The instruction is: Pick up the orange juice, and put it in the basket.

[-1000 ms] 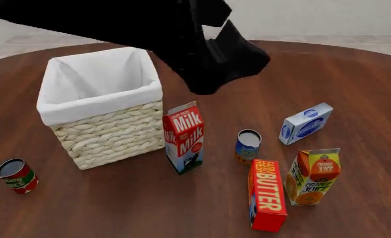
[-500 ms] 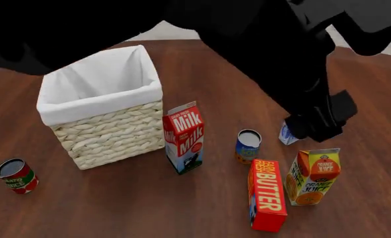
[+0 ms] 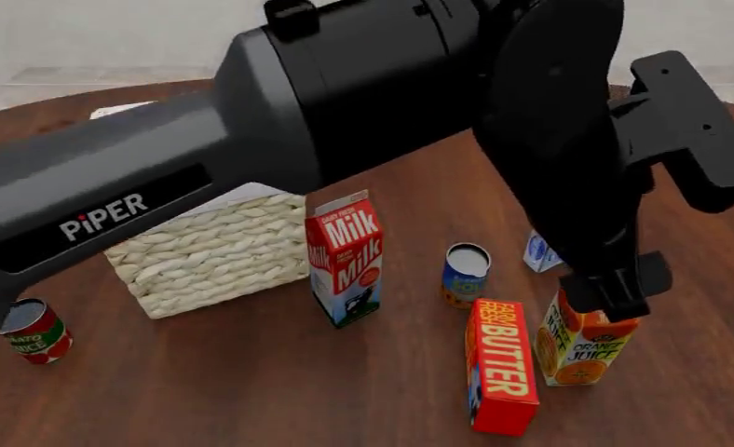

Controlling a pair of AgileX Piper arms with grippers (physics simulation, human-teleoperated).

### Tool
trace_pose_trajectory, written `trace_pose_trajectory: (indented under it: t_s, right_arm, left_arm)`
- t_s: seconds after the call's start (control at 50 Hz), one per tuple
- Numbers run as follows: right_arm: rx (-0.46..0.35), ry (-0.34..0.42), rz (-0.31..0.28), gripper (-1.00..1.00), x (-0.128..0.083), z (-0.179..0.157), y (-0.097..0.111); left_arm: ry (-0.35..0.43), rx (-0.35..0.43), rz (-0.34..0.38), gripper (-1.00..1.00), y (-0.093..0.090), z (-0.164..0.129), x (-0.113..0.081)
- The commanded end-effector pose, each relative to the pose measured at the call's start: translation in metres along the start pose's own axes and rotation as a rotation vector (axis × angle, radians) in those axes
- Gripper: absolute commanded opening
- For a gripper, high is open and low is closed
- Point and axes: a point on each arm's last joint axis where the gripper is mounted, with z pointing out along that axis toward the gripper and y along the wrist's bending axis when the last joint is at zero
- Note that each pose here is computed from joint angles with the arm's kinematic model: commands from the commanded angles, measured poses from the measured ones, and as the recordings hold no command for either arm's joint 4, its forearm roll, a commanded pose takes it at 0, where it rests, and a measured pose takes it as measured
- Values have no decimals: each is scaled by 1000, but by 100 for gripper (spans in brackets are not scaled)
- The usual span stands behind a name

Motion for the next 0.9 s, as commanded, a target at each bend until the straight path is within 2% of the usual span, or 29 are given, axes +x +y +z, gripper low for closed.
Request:
trace_pose_trajectory:
  t_s: [0.02, 0.06, 0.1, 0.16, 0.22, 0.28, 0.4, 0.42, 0.46, 0.54, 0.6, 0.8, 0.84, 0.9]
  right_arm:
    - [-4, 1, 3, 100, 28, 17, 1]
    - [-9, 3, 4, 100, 35, 20, 1]
    - [-13, 4, 4, 100, 38, 22, 2]
    - [-17, 6, 5, 100, 40, 22, 2]
    - [-19, 5, 5, 100, 39, 22, 2]
    - [-22, 6, 5, 100, 40, 22, 2]
    - [-28, 6, 8, 100, 41, 23, 2]
    - [-29, 6, 9, 100, 41, 23, 2]
    - [-31, 6, 11, 100, 42, 23, 2]
    - [-33, 7, 13, 100, 43, 24, 2]
    - [-35, 8, 16, 100, 44, 24, 2]
    - [-51, 14, 4, 100, 49, 26, 3]
    - [-54, 15, 6, 100, 50, 26, 3]
    - [-57, 17, 9, 100, 51, 27, 3]
  left_arm:
    - [64, 17, 30, 100, 7, 26, 3]
    - [66, 5, 32, 100, 17, 29, 4]
    - [68, 5, 34, 100, 19, 30, 2]
    - [106, 14, 75, 100, 25, 38, 13]
    - [105, 13, 77, 100, 25, 37, 12]
    - [85, -7, 60, 100, 35, 33, 6]
    - [75, -30, 69, 100, 49, 35, 8]
    - [65, -46, 53, 100, 56, 35, 8]
    - [43, -57, 89, 100, 55, 36, 9]
    - [14, -76, 55, 100, 60, 35, 3]
    - [7, -98, 53, 100, 71, 41, 7]
    - [-49, -108, 65, 100, 62, 41, -7]
    - [-54, -114, 46, 100, 66, 44, -7]
    - [-54, -106, 43, 100, 61, 50, -7]
